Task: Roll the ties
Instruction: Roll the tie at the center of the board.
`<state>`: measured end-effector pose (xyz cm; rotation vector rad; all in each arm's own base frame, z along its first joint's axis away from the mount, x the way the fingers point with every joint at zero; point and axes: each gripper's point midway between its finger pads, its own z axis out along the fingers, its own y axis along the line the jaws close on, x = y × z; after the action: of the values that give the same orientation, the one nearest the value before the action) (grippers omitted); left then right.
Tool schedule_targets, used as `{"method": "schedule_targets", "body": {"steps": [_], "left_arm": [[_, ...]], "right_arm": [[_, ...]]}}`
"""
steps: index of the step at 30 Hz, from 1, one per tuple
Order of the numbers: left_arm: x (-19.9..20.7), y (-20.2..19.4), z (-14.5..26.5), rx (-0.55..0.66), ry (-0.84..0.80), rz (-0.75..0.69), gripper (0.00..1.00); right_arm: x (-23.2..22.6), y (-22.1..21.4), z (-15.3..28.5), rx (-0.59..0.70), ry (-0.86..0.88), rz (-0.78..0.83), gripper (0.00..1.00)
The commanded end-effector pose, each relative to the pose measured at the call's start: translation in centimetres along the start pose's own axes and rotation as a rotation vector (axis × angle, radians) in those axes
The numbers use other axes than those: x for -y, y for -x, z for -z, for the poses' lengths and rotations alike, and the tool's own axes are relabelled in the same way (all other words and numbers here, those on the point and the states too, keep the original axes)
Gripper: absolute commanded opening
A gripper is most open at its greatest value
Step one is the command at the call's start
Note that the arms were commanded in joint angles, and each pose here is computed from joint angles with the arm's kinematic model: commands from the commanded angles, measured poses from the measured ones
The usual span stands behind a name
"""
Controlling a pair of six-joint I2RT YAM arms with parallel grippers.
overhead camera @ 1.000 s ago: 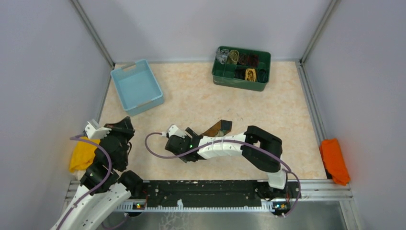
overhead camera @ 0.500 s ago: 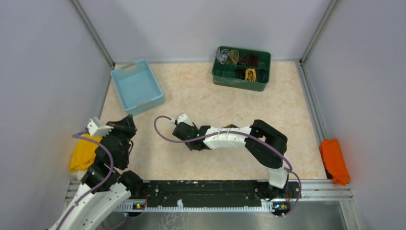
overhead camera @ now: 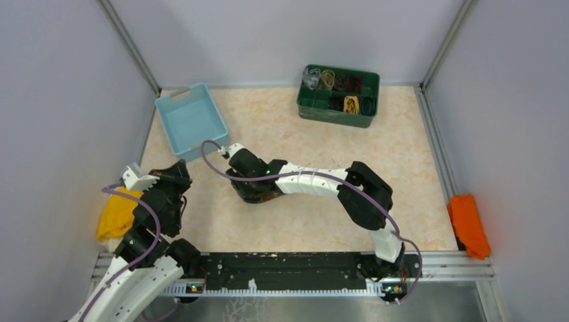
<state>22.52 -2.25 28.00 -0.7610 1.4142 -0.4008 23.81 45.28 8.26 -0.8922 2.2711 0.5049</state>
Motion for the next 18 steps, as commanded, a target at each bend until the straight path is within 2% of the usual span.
{"method": "schedule_targets", "body": {"steps": [1, 4, 10, 18], "left_arm": [[0.4, -0.3, 0.0, -0.01, -0.027, -0.012, 0.0], [0.7, -0.7, -0.2, -0.018, -0.043, -0.021, 0.0], [2.0, -1.9, -0.6, -0.063, -0.082, -0.053, 0.0], [4.0, -3.0, -1.1, -0.106, -0.144, -0.088, 0.0]], "right_arm": [[-2.9, 2.1, 0.4, 0.047, 0.146, -0.033, 0.37], [-3.7, 0.1, 1.1, 0.033, 0.231, -0.107, 0.37], [-4.8, -1.9, 2.4, 0.086, 0.43, -0.289, 0.37], [-5.4, -0.3, 6.5, 0.19, 0.649, -0.406, 0.37]]}}
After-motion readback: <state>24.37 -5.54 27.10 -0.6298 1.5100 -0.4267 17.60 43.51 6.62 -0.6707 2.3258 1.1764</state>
